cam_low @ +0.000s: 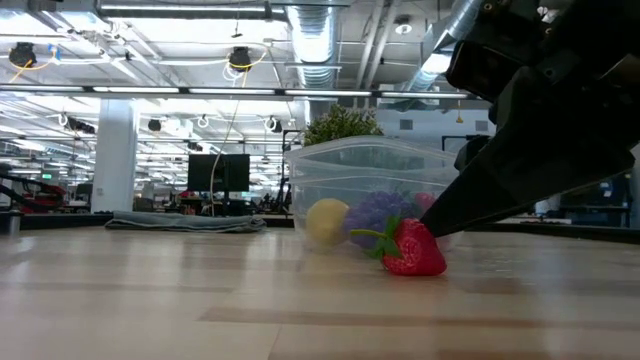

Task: Pick and placing Produce into tupperware
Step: Put the red strawberry into the transparent bin

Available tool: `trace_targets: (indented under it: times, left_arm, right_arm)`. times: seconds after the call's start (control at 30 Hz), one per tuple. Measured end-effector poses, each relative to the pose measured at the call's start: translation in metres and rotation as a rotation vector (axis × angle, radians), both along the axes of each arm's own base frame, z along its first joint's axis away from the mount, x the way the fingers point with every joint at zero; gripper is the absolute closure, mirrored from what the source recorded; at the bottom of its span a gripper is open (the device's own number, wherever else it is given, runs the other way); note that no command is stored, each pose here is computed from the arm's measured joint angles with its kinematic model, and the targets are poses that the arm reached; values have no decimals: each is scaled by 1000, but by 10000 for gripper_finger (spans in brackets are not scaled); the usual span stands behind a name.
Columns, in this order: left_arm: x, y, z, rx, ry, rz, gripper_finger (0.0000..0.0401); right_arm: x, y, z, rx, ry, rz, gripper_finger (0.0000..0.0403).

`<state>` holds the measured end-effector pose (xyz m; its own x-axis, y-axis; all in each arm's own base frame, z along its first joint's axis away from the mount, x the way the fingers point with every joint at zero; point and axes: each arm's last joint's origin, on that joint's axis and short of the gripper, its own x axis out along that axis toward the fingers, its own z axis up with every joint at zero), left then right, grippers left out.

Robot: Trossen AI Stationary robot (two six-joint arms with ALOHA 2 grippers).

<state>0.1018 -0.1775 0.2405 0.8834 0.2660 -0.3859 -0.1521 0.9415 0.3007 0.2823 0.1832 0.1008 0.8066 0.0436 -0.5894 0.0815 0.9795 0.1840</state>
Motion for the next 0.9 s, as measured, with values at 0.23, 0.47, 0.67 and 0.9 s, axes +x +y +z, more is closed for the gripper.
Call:
trace_targets:
  times: [0.23, 0.47, 0.67, 0.9]
  left_arm:
    - [-2, -2, 0, -13, -5, -12, 180]
    - [-2, -2, 0, -14, -5, -12, 180]
    - [-2, -2, 0, -15, -6, -12, 180]
    - [-1, -4, 1, -28, -11, -13, 180]
  right_arm:
    - [1, 0, -1, 10, -2, -6, 138]
    - [16, 10, -23, -6, 29, -1, 138]
    - [21, 13, -27, -6, 23, 5, 138]
    - [21, 13, -25, -18, 12, 27, 138]
